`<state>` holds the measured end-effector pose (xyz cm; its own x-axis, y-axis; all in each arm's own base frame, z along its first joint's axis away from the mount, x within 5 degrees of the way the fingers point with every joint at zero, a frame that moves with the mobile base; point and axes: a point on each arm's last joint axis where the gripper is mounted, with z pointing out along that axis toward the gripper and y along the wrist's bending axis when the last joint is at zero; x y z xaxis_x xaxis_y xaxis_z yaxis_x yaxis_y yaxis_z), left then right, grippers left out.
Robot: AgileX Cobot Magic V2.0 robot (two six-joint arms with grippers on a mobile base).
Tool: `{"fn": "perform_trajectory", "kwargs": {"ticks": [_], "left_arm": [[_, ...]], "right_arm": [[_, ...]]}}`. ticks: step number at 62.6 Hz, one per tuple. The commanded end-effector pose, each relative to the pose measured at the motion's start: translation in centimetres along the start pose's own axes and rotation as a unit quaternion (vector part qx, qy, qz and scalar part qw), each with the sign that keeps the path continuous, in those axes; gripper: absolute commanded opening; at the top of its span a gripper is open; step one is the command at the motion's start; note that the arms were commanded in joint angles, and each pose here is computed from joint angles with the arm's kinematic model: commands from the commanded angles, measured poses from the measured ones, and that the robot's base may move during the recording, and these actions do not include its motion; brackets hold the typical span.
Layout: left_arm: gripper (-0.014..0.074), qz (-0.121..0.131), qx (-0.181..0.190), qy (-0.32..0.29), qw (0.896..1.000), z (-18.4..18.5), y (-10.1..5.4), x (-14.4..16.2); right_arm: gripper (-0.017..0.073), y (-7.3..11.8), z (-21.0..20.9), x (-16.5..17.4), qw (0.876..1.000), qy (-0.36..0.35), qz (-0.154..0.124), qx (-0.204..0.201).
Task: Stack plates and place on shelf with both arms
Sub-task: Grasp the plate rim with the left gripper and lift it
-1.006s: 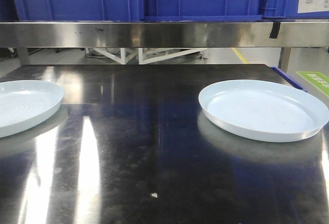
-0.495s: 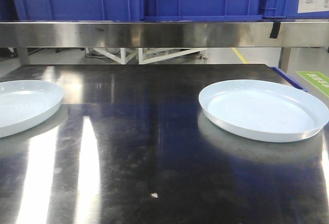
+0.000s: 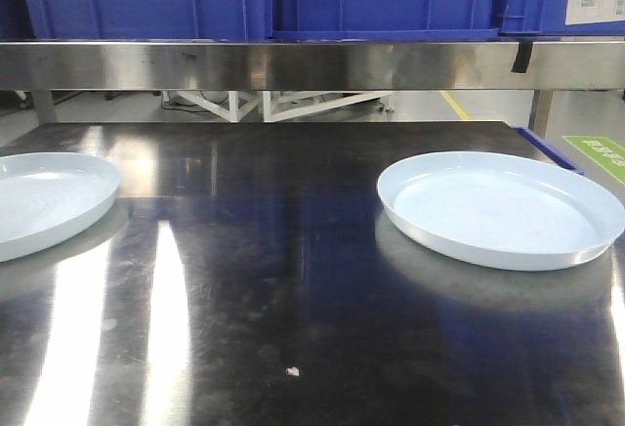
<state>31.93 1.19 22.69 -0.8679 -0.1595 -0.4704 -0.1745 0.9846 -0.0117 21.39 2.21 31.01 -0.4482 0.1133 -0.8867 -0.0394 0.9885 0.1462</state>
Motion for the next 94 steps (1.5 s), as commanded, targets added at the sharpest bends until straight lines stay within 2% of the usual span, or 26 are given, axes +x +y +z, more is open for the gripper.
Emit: {"fn": "perform_trajectory", "kwargs": {"ticks": [1,28,37,50,57,66,77,86,94], "left_arm": [[0.0530,-0.009,0.010,-0.053,0.999,-1.3,-0.1,-1.4],[0.0519,-0.008,0.006,-0.022,1.000,0.9,-0.2,-1.0],[0.0403,-0.008,0.007,-0.023,1.000,0.9,-0.2,-1.1],[0.0075,-0.008,0.007,-0.025,1.000,0.9,-0.2,-1.1],[0.0094,-0.008,0.007,-0.025,1.000,0.9,-0.2,-1.1],[0.0085,-0.028,0.018,-0.019,0.999,0.0,-0.5,-1.9],[0.0085,-0.027,0.051,-0.055,0.997,-2.9,-2.4,-4.3],[0.0085,-0.013,0.091,-0.088,0.992,-5.4,-5.2,-5.8],[0.0085,0.010,0.132,-0.098,0.986,-6.9,-8.6,-5.9]], "right_arm": [[0.0591,0.3,-0.6,-1.9,0.998,-0.057,-0.005,-0.008],[0.0591,0.3,-0.6,-1.9,0.998,-0.057,-0.005,-0.008],[0.0591,0.3,-0.6,-1.9,0.998,-0.057,-0.005,-0.008],[0.0591,0.3,-0.6,-1.9,0.998,-0.057,-0.004,-0.008],[0.0591,0.3,-0.6,-1.9,0.998,-0.057,-0.004,-0.008],[0.0591,0.3,-0.6,-1.9,0.998,-0.057,-0.004,-0.008],[0.0591,0.3,-0.6,-1.9,0.998,-0.057,-0.004,-0.008],[0.0591,0.3,-0.6,-1.9,0.998,-0.057,-0.004,-0.008],[0.0591,0.3,-0.6,-1.9,0.998,-0.057,-0.004,-0.008]]}}
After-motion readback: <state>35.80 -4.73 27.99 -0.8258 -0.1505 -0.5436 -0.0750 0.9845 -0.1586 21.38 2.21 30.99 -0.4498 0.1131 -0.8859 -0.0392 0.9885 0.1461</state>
